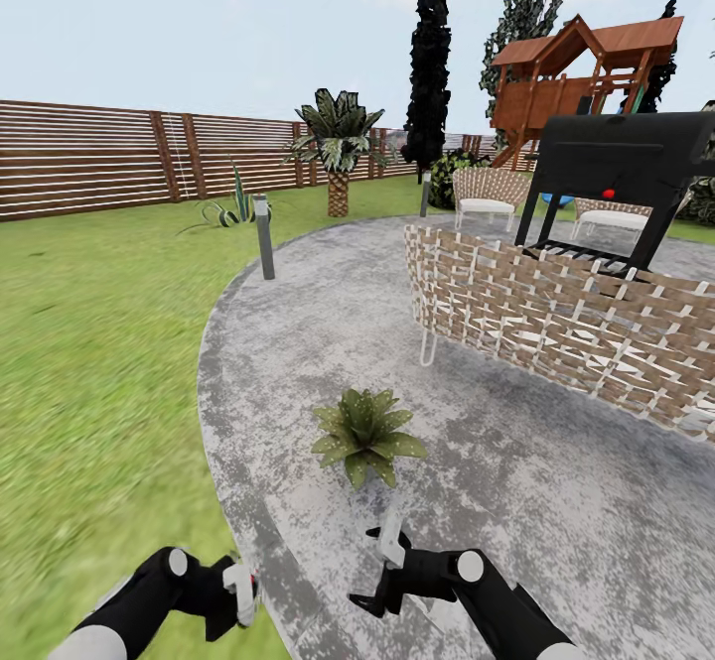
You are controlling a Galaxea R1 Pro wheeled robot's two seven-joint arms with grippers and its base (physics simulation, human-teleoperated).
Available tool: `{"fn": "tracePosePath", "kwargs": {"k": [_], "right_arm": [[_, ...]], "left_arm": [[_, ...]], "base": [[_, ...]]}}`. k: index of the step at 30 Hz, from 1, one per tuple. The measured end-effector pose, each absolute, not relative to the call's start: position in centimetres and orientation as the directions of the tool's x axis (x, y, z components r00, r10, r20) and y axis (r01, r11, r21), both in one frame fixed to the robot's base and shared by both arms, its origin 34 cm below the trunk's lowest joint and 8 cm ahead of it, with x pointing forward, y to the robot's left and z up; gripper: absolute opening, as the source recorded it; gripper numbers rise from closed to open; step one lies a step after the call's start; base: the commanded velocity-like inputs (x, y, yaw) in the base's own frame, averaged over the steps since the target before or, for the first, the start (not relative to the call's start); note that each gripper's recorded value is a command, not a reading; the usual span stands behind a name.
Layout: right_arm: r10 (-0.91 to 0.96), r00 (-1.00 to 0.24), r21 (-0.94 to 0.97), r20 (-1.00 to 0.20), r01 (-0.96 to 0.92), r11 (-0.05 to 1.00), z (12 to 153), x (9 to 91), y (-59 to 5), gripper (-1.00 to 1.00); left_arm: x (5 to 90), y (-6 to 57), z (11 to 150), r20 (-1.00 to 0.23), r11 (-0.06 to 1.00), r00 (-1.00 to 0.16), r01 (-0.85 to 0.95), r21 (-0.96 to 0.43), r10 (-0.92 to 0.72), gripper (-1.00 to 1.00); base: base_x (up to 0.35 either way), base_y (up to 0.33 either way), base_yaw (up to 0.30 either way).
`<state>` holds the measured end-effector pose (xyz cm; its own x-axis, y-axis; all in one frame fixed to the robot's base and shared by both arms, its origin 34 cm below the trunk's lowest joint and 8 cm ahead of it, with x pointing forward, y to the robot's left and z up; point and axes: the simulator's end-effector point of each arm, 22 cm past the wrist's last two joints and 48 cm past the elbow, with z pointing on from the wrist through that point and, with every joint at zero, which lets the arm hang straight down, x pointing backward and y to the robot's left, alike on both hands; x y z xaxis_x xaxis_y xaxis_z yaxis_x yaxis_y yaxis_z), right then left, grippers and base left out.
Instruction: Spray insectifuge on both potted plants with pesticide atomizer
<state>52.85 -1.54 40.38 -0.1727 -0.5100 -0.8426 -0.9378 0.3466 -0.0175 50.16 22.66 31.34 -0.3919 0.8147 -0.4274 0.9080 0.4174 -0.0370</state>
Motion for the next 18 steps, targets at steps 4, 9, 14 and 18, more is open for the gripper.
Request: {"fn": "tracePosePath", "kwargs": {"k": [4, 9, 14, 18], "right_arm": [[-0.526, -0.227, 0.011, -0.82, -0.924, 0.383, 38.2, 52.1, -3.2, 1.0], [-0.541, -0.381, -0.023, -0.749, -0.802, 0.597, 32.4, 51.9, -11.5, 1.0], [-0.413, -0.496, -0.026, -0.764, -0.615, 0.788, 29.2, 49.4, -18.3, 1.0], [-0.298, -0.518, -0.118, -0.802, -0.351, 0.929, 29.5, 50.2, -24.6, 1.0]], "left_arm": [[49.7, 25.3, 29.7, -0.455, 0.588, -0.518, 0.809, 0.015, 0.724, -1.0], [49.8, 28.1, 29.3, -0.523, 0.784, -0.663, 0.621, 0.014, 0.535, -1.0], [49.2, 30.7, 28.9, -0.627, 0.923, -0.721, 0.384, -0.006, 0.295, -1.0], [49.0, 34.3, 28.4, -0.677, 0.987, -0.721, 0.147, 0.062, 0.15, -1.0]], "base": [[0.0, 0.0, 0.0], [0.0, 0.0, 0.0], [0.0, 0.0, 0.0], [0.0, 0.0, 0.0]]}}
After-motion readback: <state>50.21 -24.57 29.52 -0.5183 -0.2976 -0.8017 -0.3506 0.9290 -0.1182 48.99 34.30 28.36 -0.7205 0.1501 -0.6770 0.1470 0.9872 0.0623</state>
